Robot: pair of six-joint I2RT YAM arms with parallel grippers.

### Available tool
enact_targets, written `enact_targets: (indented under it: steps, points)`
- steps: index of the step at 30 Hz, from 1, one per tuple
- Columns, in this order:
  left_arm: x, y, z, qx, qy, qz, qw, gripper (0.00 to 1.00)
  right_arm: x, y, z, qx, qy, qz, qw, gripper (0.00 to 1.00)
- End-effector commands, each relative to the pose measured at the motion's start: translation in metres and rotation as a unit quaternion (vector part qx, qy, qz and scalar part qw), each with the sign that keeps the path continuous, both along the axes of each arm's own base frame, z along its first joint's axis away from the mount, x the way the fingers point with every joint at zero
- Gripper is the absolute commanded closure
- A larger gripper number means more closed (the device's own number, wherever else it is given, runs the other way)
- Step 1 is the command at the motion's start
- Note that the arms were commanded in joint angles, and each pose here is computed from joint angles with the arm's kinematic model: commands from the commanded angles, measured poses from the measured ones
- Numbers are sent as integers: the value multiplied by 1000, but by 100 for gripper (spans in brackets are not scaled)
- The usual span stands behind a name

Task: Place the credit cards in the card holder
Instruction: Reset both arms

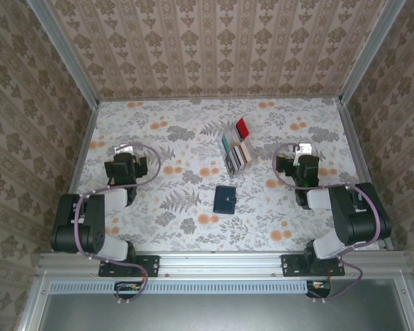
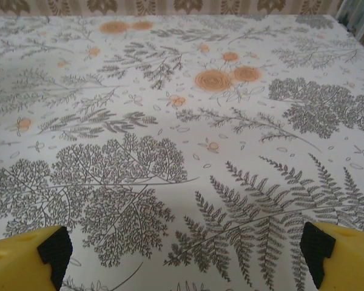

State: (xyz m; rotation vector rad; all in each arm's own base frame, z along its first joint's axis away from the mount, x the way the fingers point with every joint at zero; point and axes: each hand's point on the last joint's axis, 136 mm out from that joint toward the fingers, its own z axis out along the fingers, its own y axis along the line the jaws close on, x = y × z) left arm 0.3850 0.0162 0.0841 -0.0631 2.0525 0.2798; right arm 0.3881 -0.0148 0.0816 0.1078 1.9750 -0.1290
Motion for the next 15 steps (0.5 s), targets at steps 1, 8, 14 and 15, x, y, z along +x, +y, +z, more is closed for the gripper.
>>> enact_targets:
  steps: [1, 8, 14, 15]
  points:
    - [13, -7, 16, -8, -50, -41, 998, 0, 10, 1, 18, 9, -36, 4, 999, 0]
    - [10, 1, 12, -11, -70, -26, 997, 0, 10, 2, 18, 10, -35, 5, 999, 0]
    - [10, -2, 14, -7, -74, -29, 997, 0, 10, 2, 17, 10, -34, 5, 999, 0]
    - [10, -2, 13, -8, -74, -29, 997, 0, 10, 2, 18, 10, -34, 5, 999, 1]
